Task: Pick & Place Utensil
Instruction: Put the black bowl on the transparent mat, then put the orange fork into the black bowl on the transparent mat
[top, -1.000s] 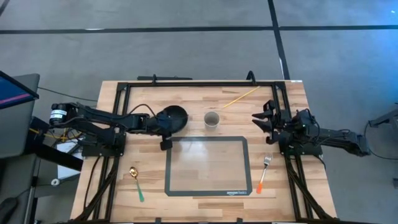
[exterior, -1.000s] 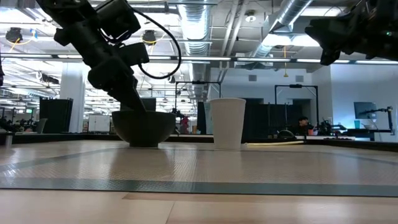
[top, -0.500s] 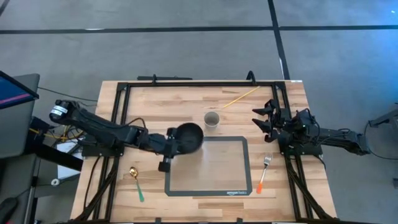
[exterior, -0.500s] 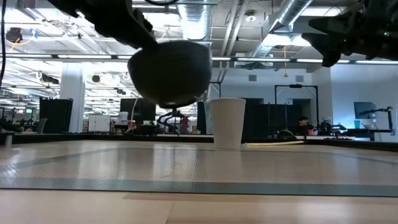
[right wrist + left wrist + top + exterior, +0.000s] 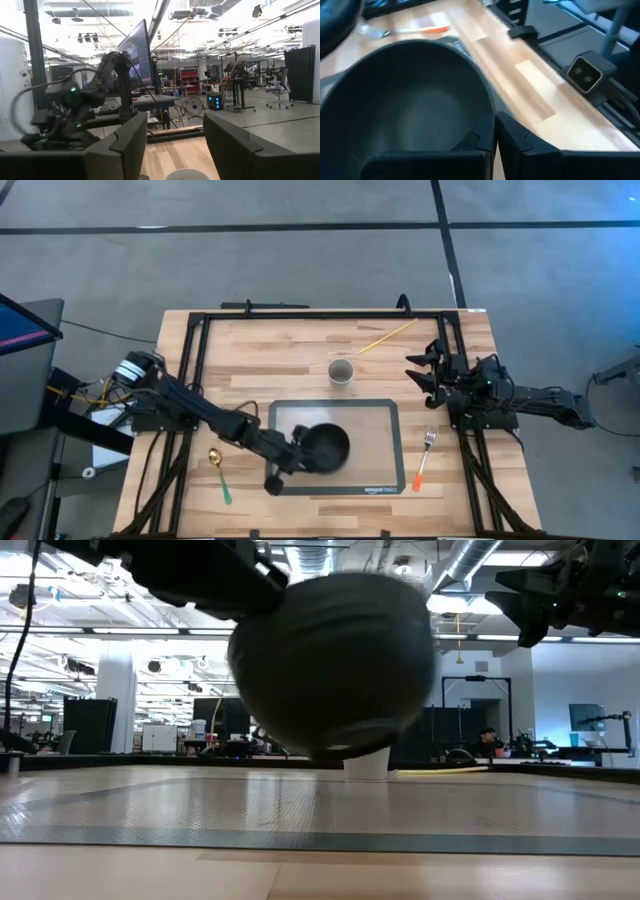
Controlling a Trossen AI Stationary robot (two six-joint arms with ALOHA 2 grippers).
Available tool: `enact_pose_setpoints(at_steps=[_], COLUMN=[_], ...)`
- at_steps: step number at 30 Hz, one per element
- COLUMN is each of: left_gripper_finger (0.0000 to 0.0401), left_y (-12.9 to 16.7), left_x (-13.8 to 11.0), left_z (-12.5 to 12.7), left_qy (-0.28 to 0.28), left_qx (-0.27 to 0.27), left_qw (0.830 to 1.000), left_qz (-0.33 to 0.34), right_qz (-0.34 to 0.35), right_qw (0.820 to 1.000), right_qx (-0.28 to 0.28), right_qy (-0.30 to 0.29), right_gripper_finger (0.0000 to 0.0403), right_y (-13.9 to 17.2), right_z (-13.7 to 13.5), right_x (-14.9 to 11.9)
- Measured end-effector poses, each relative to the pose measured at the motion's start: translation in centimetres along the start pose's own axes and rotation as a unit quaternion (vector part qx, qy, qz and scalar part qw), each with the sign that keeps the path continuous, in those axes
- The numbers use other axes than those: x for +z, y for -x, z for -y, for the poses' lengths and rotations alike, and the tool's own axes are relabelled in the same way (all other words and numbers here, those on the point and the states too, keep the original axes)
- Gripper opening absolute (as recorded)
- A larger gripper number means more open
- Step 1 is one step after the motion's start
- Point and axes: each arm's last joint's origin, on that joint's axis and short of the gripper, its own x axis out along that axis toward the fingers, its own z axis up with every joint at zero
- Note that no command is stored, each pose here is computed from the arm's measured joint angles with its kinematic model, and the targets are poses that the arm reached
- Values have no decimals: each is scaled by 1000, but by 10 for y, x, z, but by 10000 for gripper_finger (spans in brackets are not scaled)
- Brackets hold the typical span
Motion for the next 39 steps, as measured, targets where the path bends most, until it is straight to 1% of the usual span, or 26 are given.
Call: enact_pose_setpoints(at_steps=[4, 7, 10, 14, 19, 23, 27, 30, 34, 39], left_gripper_finger=[11, 19, 29, 45, 82, 118, 154, 172, 181, 176], left_y=[-20, -25, -25, -21, -13, 2, 26, 49, 83, 119], left_x=[-5, -11, -11, -6, 3, 18, 38, 54, 68, 71], left_z=[6, 6, 5, 4, 2, -1, -4, -8, -14, -22], left_qy=[-7, -4, 0, -4, -4, -2, 0, 4, 14, 25], left_qx=[-8, -9, -7, -2, 0, 5, 12, 41, 95, 141], left_qw=[1000, 999, 999, 1000, 1000, 1000, 997, 993, 986, 982], left_qz=[-21, -33, -33, -24, -4, 27, 72, 108, 136, 124], right_qz=[21, 38, 51, 49, 47, 47, 54, 58, 67, 78], right_qw=[1000, 999, 998, 998, 998, 998, 998, 997, 996, 994], right_qx=[3, 6, 9, 20, 35, 35, 39, 47, 58, 71], right_qy=[-6, -20, -23, -22, -21, -22, -23, -26, -29, -32], right_gripper_finger=[182, 178, 176, 174, 178, 183, 185, 184, 180, 178], right_y=[0, 0, 1, 1, 1, 1, 1, 1, 1, 2], right_z=[0, -1, -1, -2, -3, -3, -3, -5, -7, -10], right_x=[4, 7, 10, 10, 10, 10, 11, 12, 13, 16])
